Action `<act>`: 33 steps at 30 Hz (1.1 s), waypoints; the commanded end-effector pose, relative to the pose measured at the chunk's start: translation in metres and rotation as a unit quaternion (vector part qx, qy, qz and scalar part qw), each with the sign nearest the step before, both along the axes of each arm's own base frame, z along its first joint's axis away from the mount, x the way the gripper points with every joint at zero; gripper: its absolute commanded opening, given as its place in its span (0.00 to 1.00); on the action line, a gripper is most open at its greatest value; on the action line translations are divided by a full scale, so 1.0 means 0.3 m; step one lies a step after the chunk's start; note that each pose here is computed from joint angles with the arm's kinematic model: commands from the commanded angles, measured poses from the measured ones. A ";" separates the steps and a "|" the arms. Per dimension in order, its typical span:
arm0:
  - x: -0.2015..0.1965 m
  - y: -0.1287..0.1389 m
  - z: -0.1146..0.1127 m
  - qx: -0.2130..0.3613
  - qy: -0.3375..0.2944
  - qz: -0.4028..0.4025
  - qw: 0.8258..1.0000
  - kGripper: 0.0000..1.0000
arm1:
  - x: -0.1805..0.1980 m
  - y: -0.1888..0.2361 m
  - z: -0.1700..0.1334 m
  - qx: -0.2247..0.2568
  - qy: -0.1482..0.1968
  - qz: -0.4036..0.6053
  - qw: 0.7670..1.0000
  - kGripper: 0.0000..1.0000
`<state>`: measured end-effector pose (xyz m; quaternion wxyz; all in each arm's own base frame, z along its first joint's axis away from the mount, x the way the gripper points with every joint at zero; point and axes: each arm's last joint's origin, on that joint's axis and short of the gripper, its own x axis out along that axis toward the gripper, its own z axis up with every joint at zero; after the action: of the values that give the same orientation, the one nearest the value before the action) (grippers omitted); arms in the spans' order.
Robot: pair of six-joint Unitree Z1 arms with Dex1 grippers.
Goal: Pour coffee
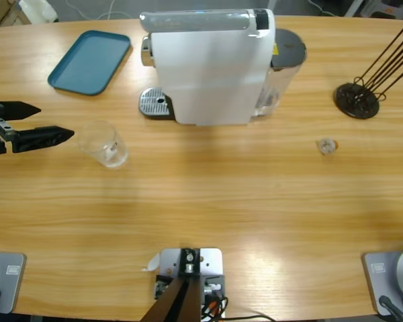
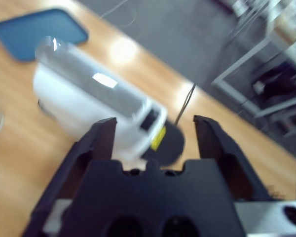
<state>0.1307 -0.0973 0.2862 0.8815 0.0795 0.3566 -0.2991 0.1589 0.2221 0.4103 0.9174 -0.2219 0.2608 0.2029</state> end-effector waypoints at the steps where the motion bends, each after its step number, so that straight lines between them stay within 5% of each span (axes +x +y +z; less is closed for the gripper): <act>1: 0.037 -0.042 -0.067 0.025 0.032 -0.008 0.999 0.98 | -0.161 -0.290 -0.138 0.025 0.093 -0.002 0.995 1.00; 18: 0.043 -0.116 -0.273 0.032 0.087 -0.010 0.996 0.99 | -0.204 -0.334 -0.236 0.016 0.143 0.015 0.989 1.00; 33: 0.118 -0.174 -0.349 0.043 0.073 0.002 0.996 0.98 | -0.208 -0.355 -0.251 0.009 0.148 0.013 0.989 1.00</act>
<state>0.1625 -0.1447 0.2020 0.8572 0.0800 0.4129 -0.2971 0.0992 0.1263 0.3456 0.8742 -0.1816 0.3704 0.2561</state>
